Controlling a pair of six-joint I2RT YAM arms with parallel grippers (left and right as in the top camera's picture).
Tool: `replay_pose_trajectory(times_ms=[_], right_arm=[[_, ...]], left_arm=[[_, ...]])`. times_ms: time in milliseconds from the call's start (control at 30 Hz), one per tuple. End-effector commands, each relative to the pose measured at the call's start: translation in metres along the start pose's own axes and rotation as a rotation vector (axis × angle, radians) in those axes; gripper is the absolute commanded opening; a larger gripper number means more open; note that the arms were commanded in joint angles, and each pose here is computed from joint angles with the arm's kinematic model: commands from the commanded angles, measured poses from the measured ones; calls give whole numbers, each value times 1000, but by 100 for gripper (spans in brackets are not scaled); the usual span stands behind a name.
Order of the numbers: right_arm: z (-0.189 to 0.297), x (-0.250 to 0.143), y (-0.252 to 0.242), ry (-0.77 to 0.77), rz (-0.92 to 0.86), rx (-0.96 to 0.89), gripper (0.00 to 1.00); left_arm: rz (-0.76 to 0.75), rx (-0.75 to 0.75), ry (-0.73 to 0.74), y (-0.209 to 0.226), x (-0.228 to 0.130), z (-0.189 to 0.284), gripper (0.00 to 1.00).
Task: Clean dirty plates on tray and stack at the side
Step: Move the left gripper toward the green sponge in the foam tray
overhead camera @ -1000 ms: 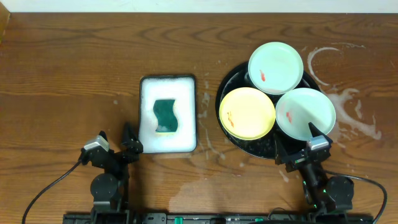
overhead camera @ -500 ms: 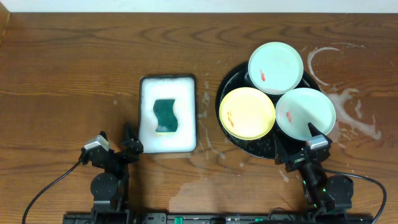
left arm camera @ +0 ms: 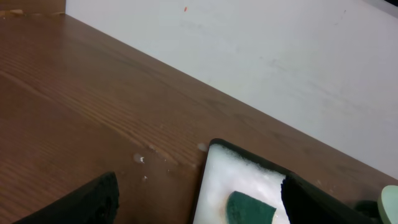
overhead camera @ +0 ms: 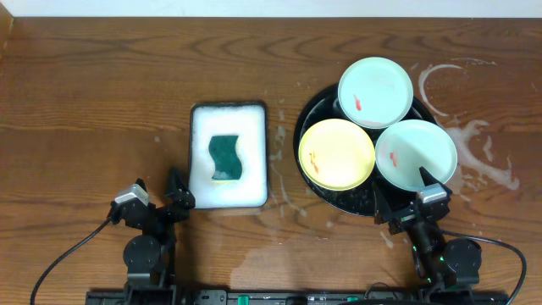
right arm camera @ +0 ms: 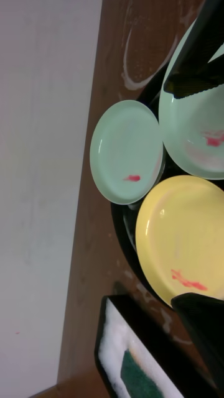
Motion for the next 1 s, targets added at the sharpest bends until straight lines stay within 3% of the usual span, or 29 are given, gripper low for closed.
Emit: replay_pose_trajectory(times_ms=[0,967], right_arm=[[-1,-2,1,8,11,4,99],[-1,-2,1,8,11,4,99]], left_arm=[[-2,22,56,5,-15,-1,84],[-5,30,53,6,-15,-1,84]])
Point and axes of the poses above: each gripper's point midway between its finger pads, its own z axis back along the fingers, its own y axis along the line the jaws close on, x = y × z, the point moved 5 cm from there along z, back along the fingers, and after that the axes turned 9 degrees about -z, right-handed, at the moved point
